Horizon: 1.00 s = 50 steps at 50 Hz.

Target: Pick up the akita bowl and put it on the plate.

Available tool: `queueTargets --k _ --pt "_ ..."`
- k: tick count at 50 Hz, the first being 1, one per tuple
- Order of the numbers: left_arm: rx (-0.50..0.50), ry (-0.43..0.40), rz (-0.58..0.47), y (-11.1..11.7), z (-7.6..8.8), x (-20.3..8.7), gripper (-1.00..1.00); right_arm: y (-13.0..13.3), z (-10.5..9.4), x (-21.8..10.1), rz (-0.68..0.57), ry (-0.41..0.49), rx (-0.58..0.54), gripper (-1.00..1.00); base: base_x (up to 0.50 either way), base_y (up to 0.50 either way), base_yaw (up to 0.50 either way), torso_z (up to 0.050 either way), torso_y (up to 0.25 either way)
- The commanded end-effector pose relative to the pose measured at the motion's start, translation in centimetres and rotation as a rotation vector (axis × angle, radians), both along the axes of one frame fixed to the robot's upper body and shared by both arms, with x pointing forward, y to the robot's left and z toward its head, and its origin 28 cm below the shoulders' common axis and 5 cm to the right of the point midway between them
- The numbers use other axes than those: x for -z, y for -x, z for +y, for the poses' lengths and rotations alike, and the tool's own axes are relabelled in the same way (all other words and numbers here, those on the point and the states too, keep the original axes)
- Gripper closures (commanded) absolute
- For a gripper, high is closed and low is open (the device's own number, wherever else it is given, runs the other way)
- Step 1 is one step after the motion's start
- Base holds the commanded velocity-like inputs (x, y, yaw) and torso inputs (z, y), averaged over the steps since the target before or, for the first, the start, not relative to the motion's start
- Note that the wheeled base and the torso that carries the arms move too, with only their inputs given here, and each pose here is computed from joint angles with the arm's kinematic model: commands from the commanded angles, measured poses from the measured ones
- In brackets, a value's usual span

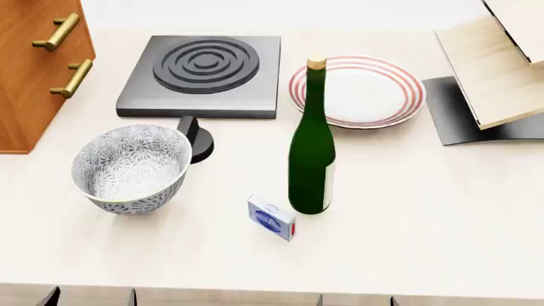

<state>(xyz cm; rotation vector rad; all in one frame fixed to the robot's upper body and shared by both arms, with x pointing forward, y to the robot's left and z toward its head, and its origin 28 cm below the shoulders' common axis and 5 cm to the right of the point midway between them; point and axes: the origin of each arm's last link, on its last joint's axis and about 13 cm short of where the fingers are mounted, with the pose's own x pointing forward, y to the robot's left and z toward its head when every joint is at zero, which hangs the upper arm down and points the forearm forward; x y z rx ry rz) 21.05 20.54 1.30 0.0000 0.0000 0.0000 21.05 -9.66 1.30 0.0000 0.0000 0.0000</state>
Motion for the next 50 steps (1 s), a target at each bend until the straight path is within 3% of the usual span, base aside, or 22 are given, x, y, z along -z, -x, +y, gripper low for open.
queueTargets --k 1,4,17,35,41,50 --pt "0.0 0.0 0.0 0.0 0.0 0.2 -1.0 0.0 0.0 0.0 0.0 0.0 0.0 -1.0 0.0 0.0 0.0 0.0 0.0" --pt "0.04 0.057 0.006 0.4 0.1 -0.3 -1.0 -0.2 0.2 0.4 0.022 -0.01 -0.033 -1.0 0.0 0.0 0.0 0.0 0.0" --pt "0.014 -0.007 -0.083 1.3 -0.2 -1.6 -1.0 0.4 0.3 -0.9 -0.084 0.03 0.021 -1.0 0.0 0.0 0.0 0.0 0.0" --pt "-0.071 -0.034 -0.326 2.2 1.0 -9.0 -1.0 0.1 -0.7 -7.2 -0.281 0.028 0.108 -1.0 0.0 0.0 0.0 0.0 0.0" --pt "-0.106 -0.025 -0.422 3.1 1.4 -11.9 -1.0 1.0 -1.6 -9.8 -0.367 0.0 0.15 -1.0 0.0 0.0 0.0 0.0 0.0" --pt "-0.12 -0.038 -0.497 4.5 1.4 -12.4 -1.0 3.8 -1.7 -10.8 -0.487 0.001 0.191 -1.0 0.0 0.0 0.0 0.0 0.0"
